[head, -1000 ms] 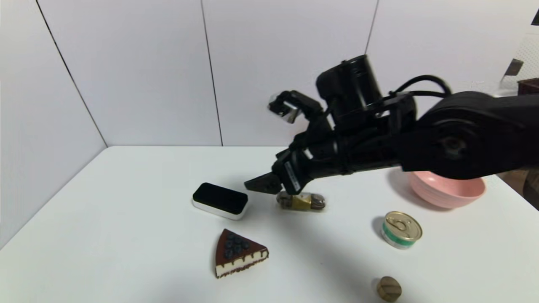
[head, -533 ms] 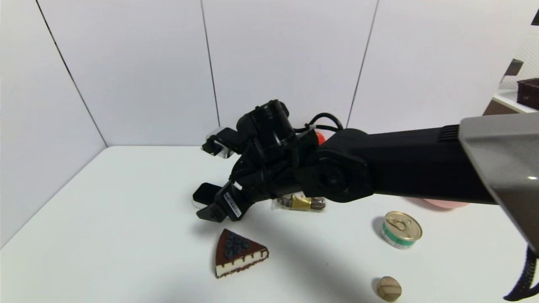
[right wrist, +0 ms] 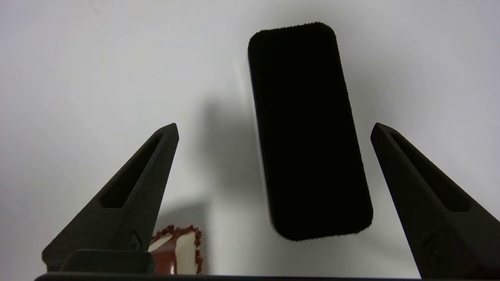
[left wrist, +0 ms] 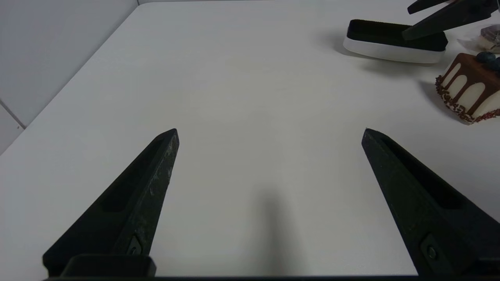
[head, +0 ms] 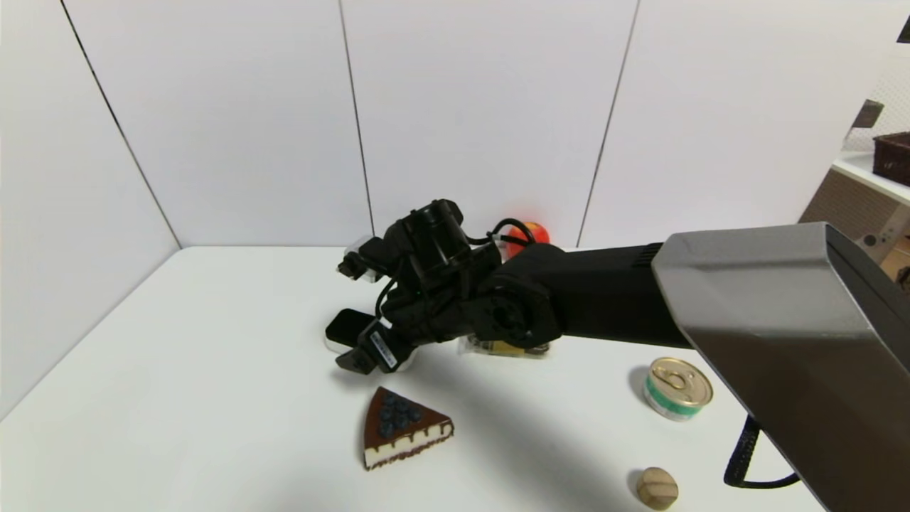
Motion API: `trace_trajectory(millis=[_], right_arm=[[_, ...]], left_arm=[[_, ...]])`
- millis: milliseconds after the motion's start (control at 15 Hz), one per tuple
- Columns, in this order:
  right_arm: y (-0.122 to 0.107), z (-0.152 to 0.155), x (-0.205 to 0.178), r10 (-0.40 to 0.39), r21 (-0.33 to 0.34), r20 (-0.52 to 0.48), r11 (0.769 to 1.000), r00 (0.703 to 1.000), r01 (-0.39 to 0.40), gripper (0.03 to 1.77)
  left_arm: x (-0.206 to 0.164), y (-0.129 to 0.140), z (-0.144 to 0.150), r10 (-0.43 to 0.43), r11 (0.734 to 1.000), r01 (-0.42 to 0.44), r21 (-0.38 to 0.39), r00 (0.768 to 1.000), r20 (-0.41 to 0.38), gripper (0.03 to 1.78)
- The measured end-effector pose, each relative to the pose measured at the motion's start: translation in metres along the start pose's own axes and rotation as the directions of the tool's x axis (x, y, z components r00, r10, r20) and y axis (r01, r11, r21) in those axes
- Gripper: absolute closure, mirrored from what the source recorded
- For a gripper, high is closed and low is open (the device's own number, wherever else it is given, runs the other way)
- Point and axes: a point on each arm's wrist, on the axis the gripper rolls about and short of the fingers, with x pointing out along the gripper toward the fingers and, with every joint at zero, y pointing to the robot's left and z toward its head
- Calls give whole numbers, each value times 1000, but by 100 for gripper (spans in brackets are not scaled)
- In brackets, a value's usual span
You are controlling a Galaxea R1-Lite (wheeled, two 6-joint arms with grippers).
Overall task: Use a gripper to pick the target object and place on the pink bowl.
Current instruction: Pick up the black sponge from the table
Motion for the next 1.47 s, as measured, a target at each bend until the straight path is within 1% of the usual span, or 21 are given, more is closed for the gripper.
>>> trace_trajectory(millis=[600, 1067, 1200, 1333, 1400, 1467], right_arm=[[-10, -9, 29, -12, 5, 6, 1000, 1000, 12, 9], [-19, -22, 40, -22, 19, -22, 1000, 1000, 22, 9], [-23, -24, 40, -26, 23, -33, 999, 999, 26, 45], [-24, -25, 40, -27, 26, -37, 999, 999, 28, 74], [-24, -25, 40, -28, 27, -38, 999, 999, 29, 79], [-24, -26, 40, -29, 28, -40, 999, 999, 30, 80]], left_arm=[[0, 0, 0, 0, 1000, 0, 0, 1000, 0, 12], [0, 0, 0, 0, 1000, 0, 0, 1000, 0, 12], [0, 0, 0, 0, 1000, 0, 0, 1000, 0, 12], [0, 0, 0, 0, 1000, 0, 0, 1000, 0, 12], [0, 0, 0, 0, 1000, 0, 0, 1000, 0, 12], [0, 0, 0, 0, 1000, 0, 0, 1000, 0, 12]])
